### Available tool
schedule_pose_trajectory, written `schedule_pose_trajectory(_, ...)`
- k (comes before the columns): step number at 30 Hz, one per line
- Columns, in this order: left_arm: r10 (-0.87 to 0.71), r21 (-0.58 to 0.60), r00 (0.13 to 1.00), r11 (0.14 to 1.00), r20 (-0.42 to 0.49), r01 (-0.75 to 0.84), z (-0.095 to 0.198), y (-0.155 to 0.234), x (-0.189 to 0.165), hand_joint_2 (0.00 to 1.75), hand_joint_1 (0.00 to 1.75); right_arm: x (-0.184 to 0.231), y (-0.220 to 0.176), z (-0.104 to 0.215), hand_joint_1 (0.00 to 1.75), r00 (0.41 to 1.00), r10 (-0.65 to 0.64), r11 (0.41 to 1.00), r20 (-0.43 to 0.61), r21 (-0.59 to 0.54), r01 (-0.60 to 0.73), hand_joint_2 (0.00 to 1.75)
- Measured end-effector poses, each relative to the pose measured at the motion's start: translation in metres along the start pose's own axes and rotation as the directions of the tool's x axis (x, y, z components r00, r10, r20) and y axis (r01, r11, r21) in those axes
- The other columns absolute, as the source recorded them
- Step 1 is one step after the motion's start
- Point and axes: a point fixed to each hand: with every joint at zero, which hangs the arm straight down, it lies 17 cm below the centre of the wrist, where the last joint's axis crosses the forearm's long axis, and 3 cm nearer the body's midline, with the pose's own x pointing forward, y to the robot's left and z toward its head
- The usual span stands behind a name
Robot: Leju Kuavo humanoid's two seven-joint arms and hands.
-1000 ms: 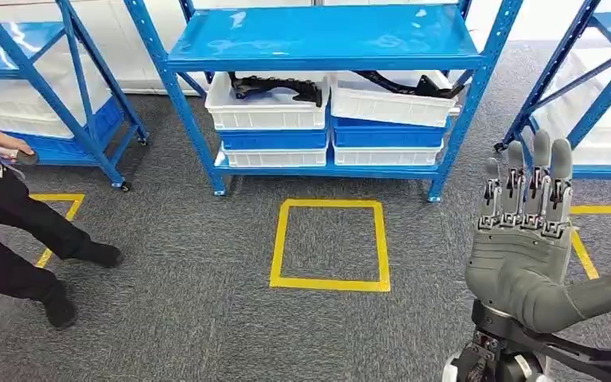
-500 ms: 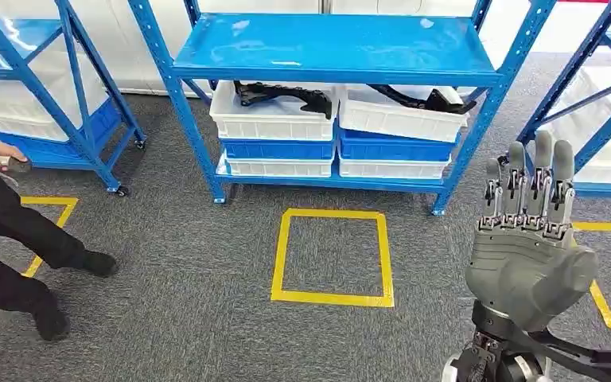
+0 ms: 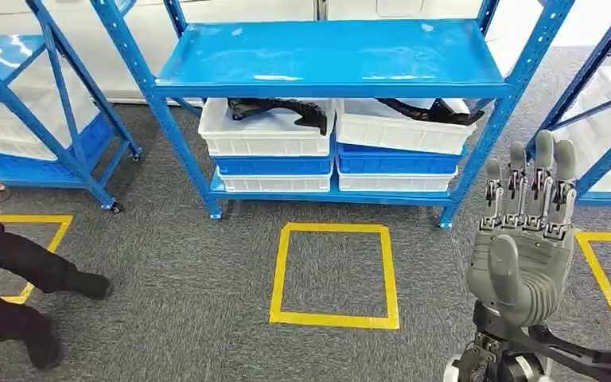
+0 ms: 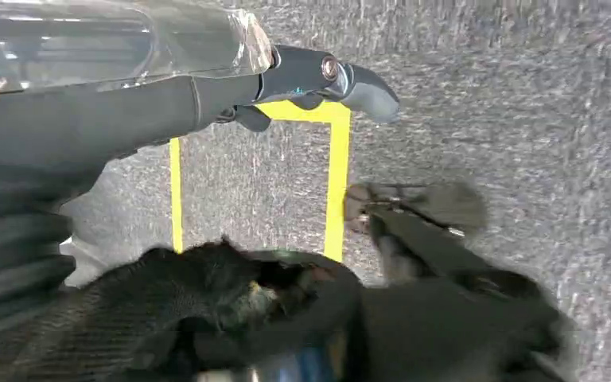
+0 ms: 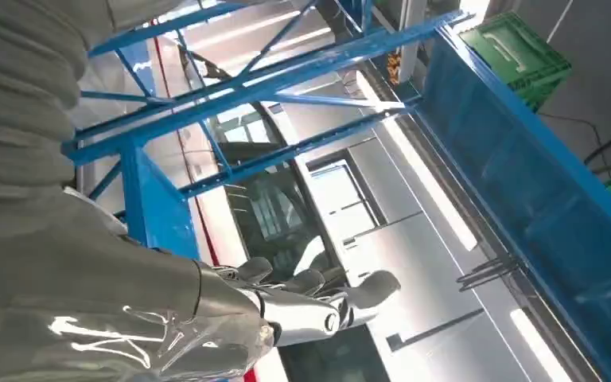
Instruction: Take the parts from the cabinet and place them on the table.
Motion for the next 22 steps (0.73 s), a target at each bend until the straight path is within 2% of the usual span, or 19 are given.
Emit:
schedule_pose_trajectory(2, 0.009, 0.0, 1.0, 1.0, -0.003, -0.009, 0.0, 0.0, -0.001, 0.0, 0.0, 0.0, 0.0, 0.0, 0.0, 1.0, -0.002, 1.0, -0.001, -0.001, 0.002, 1.75)
schedule_pose_trajectory(3, 0.011, -0.002, 1.0, 1.0, -0.004, -0.011, 0.0, 0.0, 0.0, 0.0, 0.0, 0.0, 0.0, 0.0, 0.0, 1.0, -0.003, 1.0, -0.002, -0.001, 0.003, 0.0)
schedule_pose_trajectory(13, 0.036, -0.027, 0.999, 0.999, 0.0, -0.036, 0.0, -0.002, 0.003, 0.0, 0.0, -0.003, -0.012, 0.001, 0.0, 0.999, -0.049, 0.998, -0.02, -0.041, 0.048, 0.0)
schedule_pose_trajectory(22, 0.057, -0.065, 0.998, 0.996, 0.005, -0.057, 0.002, -0.011, 0.005, 0.0, 0.0, -0.02, -0.116, 0.017, 0.0, 0.995, 0.007, 0.948, -0.099, -0.317, -0.038, 0.0)
